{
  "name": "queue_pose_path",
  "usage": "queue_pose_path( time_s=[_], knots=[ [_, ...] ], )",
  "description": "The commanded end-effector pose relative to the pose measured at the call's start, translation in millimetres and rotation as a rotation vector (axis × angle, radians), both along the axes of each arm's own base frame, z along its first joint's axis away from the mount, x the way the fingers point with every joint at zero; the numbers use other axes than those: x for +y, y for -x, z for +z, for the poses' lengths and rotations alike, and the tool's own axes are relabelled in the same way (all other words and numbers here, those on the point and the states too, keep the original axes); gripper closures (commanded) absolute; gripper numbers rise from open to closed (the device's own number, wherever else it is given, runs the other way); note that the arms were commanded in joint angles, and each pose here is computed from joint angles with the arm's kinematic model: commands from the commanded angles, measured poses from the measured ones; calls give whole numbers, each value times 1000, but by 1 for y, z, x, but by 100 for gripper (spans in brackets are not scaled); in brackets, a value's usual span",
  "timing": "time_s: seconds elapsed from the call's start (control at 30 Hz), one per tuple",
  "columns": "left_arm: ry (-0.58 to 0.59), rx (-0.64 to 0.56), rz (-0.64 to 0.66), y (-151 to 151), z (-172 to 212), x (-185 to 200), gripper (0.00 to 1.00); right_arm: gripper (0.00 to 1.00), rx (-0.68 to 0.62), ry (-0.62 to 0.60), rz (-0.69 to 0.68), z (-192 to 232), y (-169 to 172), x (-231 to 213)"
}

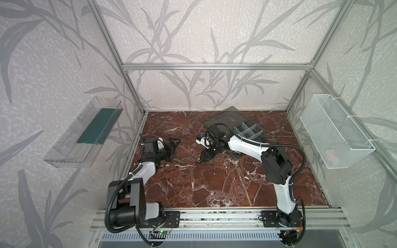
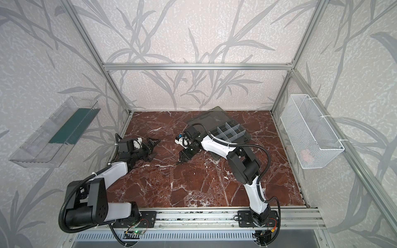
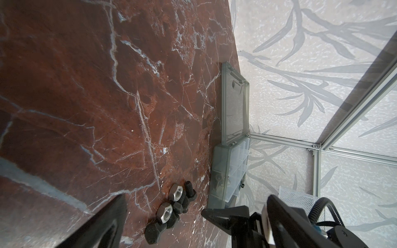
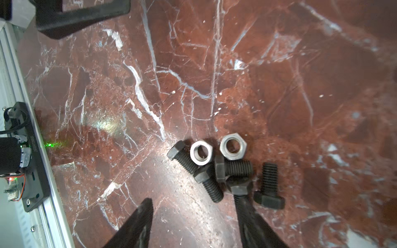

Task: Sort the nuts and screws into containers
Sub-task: 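Lower the right gripper and grasp a black hex bolt by its head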

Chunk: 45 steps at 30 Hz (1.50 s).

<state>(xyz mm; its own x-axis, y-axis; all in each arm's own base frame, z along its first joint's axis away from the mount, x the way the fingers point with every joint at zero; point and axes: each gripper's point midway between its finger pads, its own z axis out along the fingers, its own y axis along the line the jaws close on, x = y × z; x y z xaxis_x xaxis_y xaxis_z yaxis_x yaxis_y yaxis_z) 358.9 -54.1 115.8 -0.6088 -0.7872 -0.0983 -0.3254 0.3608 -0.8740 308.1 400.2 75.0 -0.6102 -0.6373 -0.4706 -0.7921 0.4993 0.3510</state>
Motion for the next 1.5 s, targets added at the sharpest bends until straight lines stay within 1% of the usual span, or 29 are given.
queue_pose_path(
  time_s=[0.0,0.17,0.47,0.8,0.97,1.23,1.27,1.33,1.47],
  knots=[
    [7,-1,2,3,-2,1,1,38,13,-16,45,-8,13,9],
    [12,1,4,3,-3,2,1,39,-9,-9,88,-17,22,22],
    [25,-1,15,4,-3,6,1,41,-59,68,155,-43,30,37],
    [26,2,19,4,-5,8,1,42,-74,103,182,-57,30,40],
    [27,5,22,5,-6,9,1,42,-78,148,208,-68,29,41],
    [29,5,22,5,-6,10,1,44,-91,158,218,-71,29,41],
    [29,4,22,5,-6,10,1,46,-89,163,216,-73,29,40],
    [30,5,24,5,-6,10,1,54,-90,177,210,-76,28,38],
    [30,2,28,5,-5,12,1,78,-94,214,202,-84,28,32]
  ],
)
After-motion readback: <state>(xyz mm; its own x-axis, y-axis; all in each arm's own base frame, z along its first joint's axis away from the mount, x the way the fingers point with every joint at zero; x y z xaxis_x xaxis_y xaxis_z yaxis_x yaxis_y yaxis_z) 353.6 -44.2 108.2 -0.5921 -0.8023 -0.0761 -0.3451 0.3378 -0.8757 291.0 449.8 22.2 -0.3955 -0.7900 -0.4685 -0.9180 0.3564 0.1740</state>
